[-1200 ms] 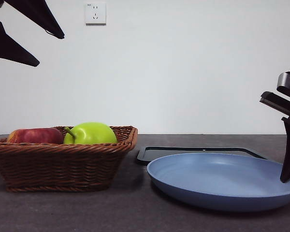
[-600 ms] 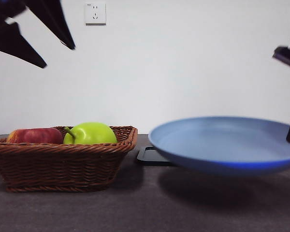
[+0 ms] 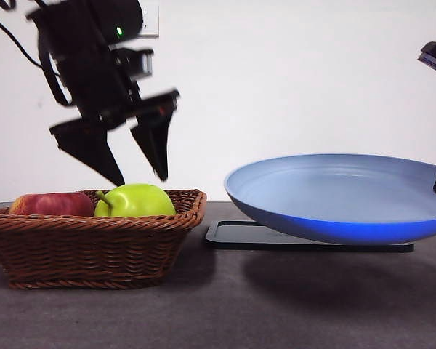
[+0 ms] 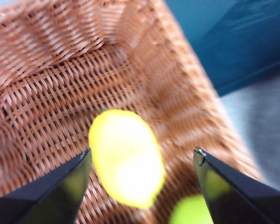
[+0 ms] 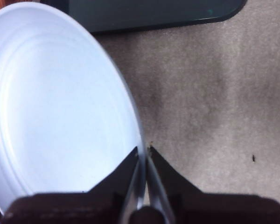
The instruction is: Take the lemon from the basket,put the lemon in the plate,hand out the plate
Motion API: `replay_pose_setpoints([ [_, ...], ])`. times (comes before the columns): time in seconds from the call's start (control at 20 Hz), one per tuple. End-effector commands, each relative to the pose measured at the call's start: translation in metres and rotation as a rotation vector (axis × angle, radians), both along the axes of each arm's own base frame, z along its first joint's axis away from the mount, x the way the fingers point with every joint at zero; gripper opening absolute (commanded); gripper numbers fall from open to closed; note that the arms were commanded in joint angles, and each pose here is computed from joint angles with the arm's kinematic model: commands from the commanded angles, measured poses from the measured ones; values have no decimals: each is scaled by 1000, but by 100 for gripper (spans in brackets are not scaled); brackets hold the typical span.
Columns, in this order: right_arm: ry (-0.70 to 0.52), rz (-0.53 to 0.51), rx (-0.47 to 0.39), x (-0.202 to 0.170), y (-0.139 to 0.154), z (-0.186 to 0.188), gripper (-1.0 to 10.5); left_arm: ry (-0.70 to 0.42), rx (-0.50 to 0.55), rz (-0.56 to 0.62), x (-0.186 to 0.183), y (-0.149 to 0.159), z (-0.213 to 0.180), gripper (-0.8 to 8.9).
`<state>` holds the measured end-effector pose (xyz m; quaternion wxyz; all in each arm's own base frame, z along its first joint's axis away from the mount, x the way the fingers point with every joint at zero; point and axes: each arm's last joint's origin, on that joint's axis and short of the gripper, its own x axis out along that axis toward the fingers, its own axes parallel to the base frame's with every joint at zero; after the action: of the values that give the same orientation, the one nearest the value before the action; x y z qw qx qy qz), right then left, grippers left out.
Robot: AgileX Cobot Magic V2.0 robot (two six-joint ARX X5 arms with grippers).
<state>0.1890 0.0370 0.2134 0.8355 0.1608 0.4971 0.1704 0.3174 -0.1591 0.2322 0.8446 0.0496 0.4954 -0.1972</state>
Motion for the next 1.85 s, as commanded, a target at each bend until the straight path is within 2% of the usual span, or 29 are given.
replay_pose_setpoints([
  [0.05,-16,5,5,3,1,3,3,6,20,-7,11,-8,-15,381],
  [0.25,-16,5,4,3,1,3,3,55,43,-10,19,-11,-39,380],
  [0.4,-17,3,3,3,1,3,3,58,49,-16,19,-12,-41,366],
  [0.5,-17,3,2,3,1,3,3,55,70,-50,18,-11,-41,232],
  [0.6,-19,3,3,3,1,4,3,46,70,-45,20,-6,-39,216],
  [0.7,-19,3,3,3,1,4,3,18,55,-26,17,2,-22,216],
  [0.8,-18,3,3,3,1,4,3,-59,16,-24,5,9,12,216],
  [0.9,-13,-2,10,3,1,3,3,-163,-74,-65,-16,11,54,216],
  [1.0,-5,-15,19,3,1,3,3,-236,-217,-201,-42,-4,84,216],
  [1.05,-4,-15,19,3,1,3,3,-246,-256,-273,-55,-17,92,216],
  [1.25,16,21,82,2,3,4,3,-254,-253,-497,-101,-86,84,217],
  [1.45,57,22,79,-2,2,2,3,-309,-157,-590,-123,-126,65,218],
  [1.85,117,28,66,-7,2,-1,3,-200,-73,-634,-123,-152,21,219],
])
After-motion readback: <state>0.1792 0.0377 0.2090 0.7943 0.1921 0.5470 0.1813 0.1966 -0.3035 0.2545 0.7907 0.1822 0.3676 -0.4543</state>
